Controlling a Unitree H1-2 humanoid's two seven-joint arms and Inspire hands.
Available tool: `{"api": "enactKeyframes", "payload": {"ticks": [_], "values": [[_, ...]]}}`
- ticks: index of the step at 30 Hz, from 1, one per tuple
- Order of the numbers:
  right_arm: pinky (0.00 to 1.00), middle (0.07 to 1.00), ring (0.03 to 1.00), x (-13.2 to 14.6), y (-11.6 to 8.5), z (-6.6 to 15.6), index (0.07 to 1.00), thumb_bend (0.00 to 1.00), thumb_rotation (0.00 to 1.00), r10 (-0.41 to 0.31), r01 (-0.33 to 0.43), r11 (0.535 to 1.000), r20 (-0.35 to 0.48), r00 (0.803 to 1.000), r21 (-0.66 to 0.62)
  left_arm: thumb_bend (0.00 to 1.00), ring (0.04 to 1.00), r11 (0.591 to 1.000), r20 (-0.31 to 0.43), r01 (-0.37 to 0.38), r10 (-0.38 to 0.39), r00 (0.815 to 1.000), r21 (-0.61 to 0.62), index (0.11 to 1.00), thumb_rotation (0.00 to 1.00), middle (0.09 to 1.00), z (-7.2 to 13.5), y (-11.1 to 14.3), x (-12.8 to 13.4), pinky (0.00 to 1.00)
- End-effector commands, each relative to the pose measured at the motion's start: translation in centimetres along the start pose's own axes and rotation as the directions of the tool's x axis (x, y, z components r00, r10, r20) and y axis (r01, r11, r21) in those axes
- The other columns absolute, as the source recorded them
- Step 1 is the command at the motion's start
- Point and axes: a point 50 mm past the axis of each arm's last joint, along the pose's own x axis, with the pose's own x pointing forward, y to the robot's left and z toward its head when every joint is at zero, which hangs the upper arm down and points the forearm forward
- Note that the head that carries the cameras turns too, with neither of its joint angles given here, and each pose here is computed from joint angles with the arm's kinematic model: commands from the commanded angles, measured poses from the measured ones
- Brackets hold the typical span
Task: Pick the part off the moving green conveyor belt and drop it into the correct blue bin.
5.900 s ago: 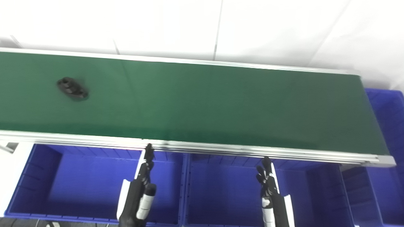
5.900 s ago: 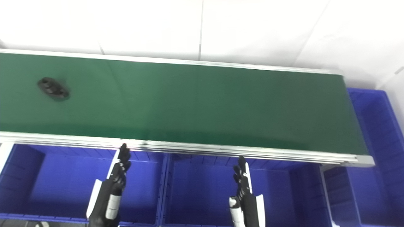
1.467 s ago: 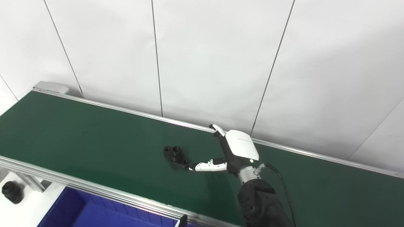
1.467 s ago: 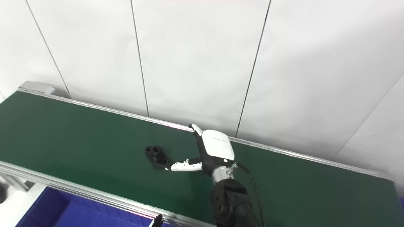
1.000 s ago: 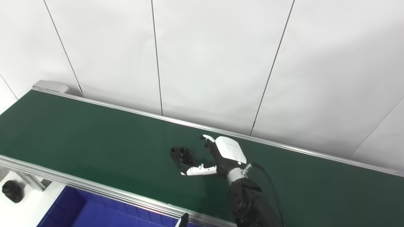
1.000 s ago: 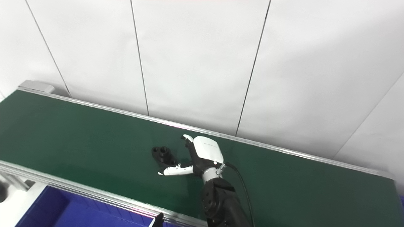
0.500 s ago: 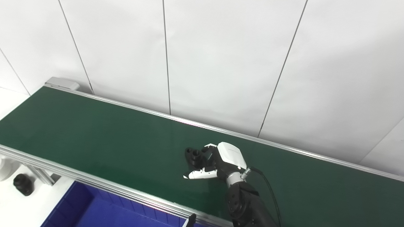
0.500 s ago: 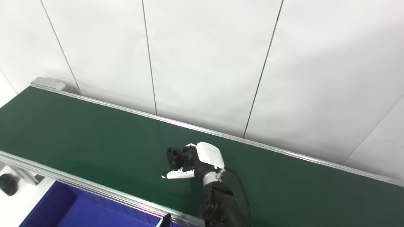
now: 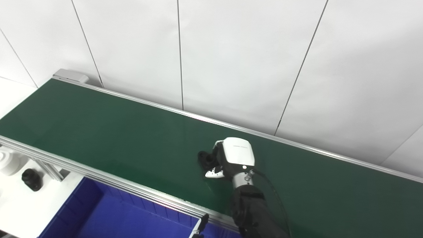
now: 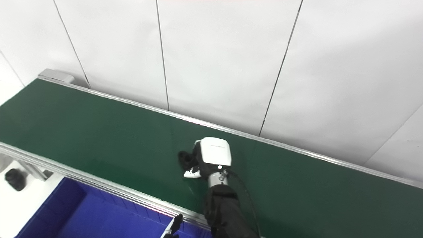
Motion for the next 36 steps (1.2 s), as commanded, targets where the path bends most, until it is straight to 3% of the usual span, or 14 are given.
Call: {"api": "enactKeyframes", "payload": {"ticks": [1, 14, 27, 31, 36], "values": [[0.07, 0.226, 0.138, -0.4, 1.8, -0.6, 0.489, 0.52, 0.16, 0.062, -0.064, 0.996, -0.048, 0.997, -0.060, 0.78, 1.000, 0.972, 0.038, 0.012, -0.003, 0.999, -0.235, 1.000, 0.97, 1.000, 4.6, -9.0, -0.5, 0.95], [0.08, 0.246, 0.150, -0.6, 2.0, -1.3, 0.491, 0.52, 0.17, 0.055, -0.057, 0.996, -0.034, 0.998, -0.076, 0.77, 1.000, 0.971, 0.008, 0.032, -0.031, 0.999, -0.237, 1.000, 0.96, 1.000, 4.6, -9.0, -0.5, 0.94], [0.09, 0.238, 0.149, -1.6, 0.1, -2.1, 0.484, 0.51, 0.14, -0.046, 0.047, 0.998, -0.017, 0.999, 0.049, 0.73, 1.000, 0.970, 0.001, 0.055, -0.056, 0.998, -0.235, 1.000, 0.93, 1.000, 4.3, -7.0, -0.2, 0.97], [0.08, 0.237, 0.142, -2.8, -1.5, -3.7, 0.486, 0.51, 0.14, -0.109, 0.111, 0.992, -0.026, 0.994, 0.061, 0.80, 1.000, 0.964, -0.007, 0.063, -0.067, 0.998, -0.258, 1.000, 0.94, 1.000, 4.2, -5.9, -0.4, 1.00], [0.10, 0.254, 0.159, -5.2, -3.8, -5.2, 0.481, 0.51, 0.14, -0.139, 0.141, 0.988, -0.042, 0.989, 0.065, 0.92, 1.000, 0.961, -0.024, 0.060, -0.069, 0.997, -0.269, 1.000, 1.00, 1.000, 4.4, -4.3, -0.4, 1.00]]}}
